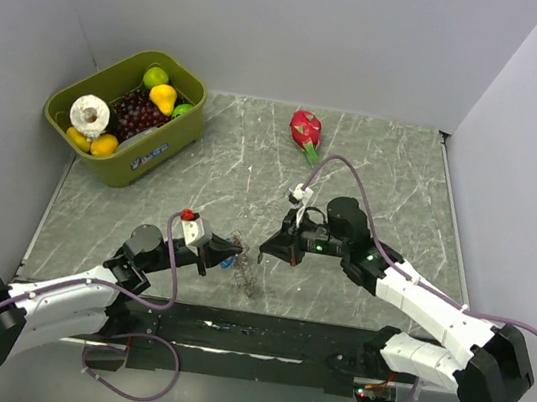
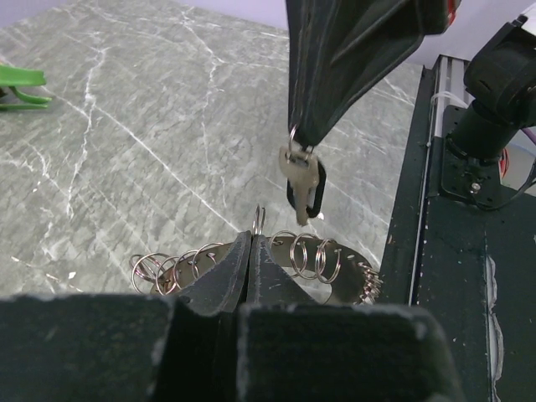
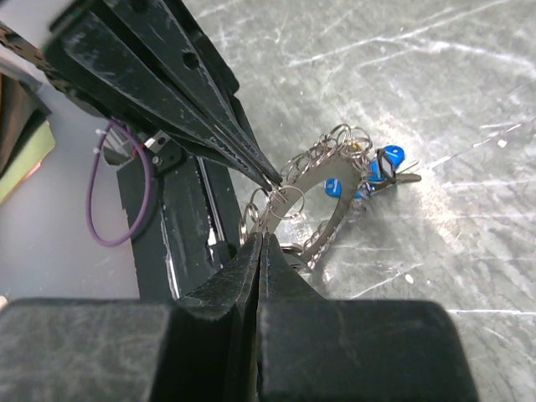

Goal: Put the keys on the keyring

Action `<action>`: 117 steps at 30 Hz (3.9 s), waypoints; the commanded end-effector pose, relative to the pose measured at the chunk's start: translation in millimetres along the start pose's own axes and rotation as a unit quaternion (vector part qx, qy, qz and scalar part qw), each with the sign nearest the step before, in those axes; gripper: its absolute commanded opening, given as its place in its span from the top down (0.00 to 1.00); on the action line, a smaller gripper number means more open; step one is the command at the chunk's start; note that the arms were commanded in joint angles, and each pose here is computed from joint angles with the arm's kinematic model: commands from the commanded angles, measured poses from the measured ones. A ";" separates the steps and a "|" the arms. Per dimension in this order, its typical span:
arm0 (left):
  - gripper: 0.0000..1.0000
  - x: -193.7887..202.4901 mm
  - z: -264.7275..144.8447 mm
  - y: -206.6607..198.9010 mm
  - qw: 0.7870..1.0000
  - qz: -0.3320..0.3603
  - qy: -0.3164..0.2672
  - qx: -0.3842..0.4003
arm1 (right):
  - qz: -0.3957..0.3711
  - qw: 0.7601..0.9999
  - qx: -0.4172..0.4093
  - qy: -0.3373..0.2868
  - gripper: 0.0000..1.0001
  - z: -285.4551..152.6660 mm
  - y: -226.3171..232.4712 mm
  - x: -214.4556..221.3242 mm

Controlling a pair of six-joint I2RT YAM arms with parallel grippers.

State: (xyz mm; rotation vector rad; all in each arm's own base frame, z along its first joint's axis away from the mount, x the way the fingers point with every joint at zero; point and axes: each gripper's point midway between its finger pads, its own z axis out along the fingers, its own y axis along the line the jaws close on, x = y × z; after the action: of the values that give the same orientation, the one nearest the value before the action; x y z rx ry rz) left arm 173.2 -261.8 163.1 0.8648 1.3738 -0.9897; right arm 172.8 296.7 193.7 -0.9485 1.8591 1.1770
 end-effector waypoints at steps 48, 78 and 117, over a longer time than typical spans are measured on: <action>0.99 -46.0 7.4 -20.8 0.996 0.046 -0.063 0.036 | -0.025 0.999 -0.017 0.017 1.00 12.6 16.7 6.4; 0.99 -34.0 -2.5 -27.6 0.997 0.029 -0.058 0.042 | -0.045 0.998 -0.032 -0.018 1.00 1.0 30.0 -9.0; 0.99 -30.1 -4.8 -36.9 0.995 0.031 -0.072 0.060 | -0.021 1.000 -0.020 0.004 1.00 26.6 13.0 -2.8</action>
State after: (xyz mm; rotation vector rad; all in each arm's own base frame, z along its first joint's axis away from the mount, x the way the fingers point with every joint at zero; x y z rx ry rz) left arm 147.8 -268.1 166.9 0.9090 1.3107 -1.0434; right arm 155.2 317.2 173.5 -1.0536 1.8940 1.2033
